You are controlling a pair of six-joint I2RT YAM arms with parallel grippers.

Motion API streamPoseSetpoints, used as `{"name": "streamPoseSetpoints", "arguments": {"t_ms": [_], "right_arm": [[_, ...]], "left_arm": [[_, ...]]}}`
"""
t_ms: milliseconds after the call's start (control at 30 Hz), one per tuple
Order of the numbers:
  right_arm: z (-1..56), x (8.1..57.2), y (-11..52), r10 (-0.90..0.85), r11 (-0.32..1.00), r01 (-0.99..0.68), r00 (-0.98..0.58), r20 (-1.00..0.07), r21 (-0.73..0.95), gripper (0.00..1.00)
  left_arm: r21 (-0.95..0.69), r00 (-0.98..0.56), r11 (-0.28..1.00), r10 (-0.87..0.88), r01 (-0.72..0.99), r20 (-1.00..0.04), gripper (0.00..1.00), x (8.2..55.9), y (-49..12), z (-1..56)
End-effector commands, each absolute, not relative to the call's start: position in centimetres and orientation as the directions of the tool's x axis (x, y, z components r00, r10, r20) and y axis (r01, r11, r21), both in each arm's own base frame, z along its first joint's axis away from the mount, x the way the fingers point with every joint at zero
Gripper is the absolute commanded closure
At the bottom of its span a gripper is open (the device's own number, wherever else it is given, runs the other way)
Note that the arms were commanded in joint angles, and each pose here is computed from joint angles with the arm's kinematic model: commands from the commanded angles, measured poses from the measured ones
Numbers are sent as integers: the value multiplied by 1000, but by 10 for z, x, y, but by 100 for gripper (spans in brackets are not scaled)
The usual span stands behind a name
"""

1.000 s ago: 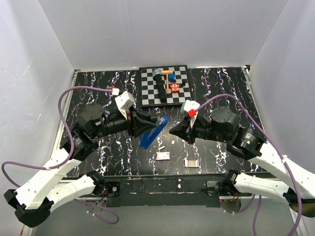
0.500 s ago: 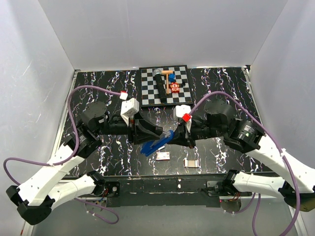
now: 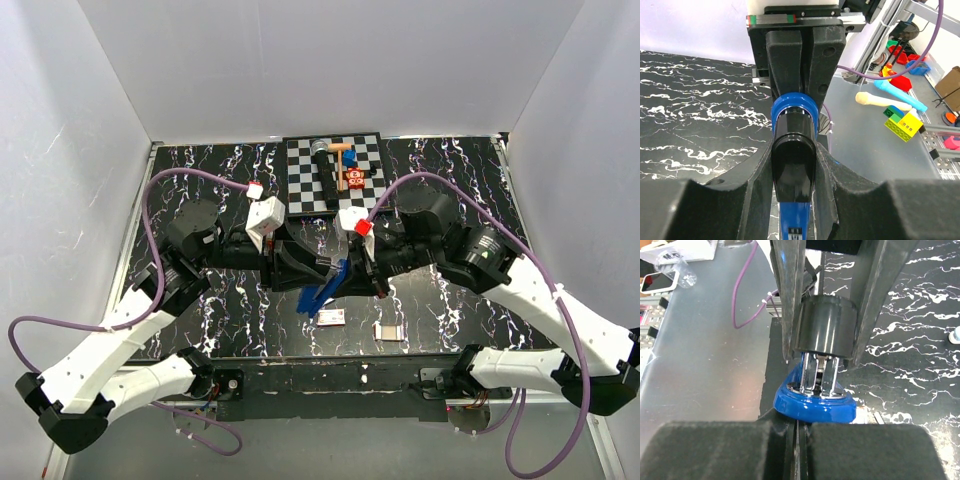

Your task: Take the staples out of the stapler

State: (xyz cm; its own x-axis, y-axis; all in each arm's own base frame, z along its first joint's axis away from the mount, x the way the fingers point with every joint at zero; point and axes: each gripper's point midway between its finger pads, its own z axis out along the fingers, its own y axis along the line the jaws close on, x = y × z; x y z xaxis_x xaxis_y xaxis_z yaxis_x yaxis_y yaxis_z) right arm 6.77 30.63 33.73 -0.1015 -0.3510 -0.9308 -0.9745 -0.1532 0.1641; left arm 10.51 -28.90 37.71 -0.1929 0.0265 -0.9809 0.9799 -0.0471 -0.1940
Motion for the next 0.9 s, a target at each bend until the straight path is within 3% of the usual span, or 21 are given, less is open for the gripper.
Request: {"name": "streamPoseSetpoints", "arguments": {"t_ms": [0, 333, 867], "right_arm": [[379, 65, 325, -236, -257, -963, -14, -972, 76, 99], [383, 68, 335, -274, -311, -947, 15, -962, 73, 99], [379, 73, 340, -286, -292, -952, 0, -958, 87, 99]], "left_arm": [[-166, -166, -142, 14, 976, -986, 100, 96, -297, 390], [-217, -206, -231, 73, 948, -976, 100, 86, -308, 381], [-204, -192, -192, 79, 960, -978, 100, 89, -322, 389]]}}
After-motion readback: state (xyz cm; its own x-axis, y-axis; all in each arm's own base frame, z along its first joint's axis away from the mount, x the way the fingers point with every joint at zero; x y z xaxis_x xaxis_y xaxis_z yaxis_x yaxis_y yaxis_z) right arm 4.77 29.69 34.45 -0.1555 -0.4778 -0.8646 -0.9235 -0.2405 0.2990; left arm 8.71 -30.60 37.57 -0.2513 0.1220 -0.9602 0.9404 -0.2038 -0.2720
